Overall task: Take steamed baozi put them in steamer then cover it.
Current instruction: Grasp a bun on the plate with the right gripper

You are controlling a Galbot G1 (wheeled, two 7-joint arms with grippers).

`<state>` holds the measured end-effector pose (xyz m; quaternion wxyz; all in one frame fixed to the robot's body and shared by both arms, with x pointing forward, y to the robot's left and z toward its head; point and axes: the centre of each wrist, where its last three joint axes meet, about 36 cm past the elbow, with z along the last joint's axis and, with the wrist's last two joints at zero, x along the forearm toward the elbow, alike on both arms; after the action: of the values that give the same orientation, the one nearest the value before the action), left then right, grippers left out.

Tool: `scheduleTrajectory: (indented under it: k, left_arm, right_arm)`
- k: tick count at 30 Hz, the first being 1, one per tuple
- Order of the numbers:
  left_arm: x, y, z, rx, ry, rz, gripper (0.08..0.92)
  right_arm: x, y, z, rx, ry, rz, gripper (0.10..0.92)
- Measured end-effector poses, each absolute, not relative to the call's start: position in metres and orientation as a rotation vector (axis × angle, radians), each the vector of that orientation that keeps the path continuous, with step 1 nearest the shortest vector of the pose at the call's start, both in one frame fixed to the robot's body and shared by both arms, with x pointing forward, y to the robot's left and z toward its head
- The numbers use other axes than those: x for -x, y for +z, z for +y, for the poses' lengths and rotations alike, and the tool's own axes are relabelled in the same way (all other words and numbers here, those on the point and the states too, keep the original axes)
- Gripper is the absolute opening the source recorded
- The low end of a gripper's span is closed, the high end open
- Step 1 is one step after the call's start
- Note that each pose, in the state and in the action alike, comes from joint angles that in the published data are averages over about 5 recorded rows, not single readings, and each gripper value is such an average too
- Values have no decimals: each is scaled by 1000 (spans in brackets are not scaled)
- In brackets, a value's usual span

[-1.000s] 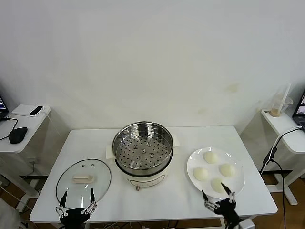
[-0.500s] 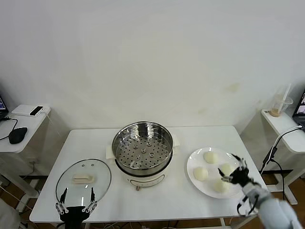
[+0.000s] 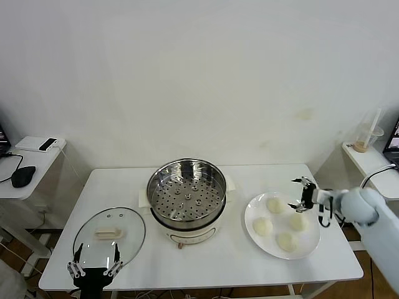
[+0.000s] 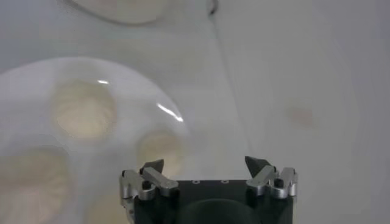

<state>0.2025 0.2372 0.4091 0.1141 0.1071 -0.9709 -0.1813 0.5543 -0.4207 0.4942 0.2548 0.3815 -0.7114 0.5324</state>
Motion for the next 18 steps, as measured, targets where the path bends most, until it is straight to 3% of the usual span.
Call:
scheduleTrajectory:
  k: [7, 18]
  left_arm:
    - [-207, 410, 239, -321, -546, -2848, 823]
    - [-212, 410, 245, -342, -572, -2846, 823]
  right_arm:
    - [-604, 500, -408, -1126, 1438, -1733, 823]
    - [-643, 470, -380, -1178, 1398, -1534, 823]
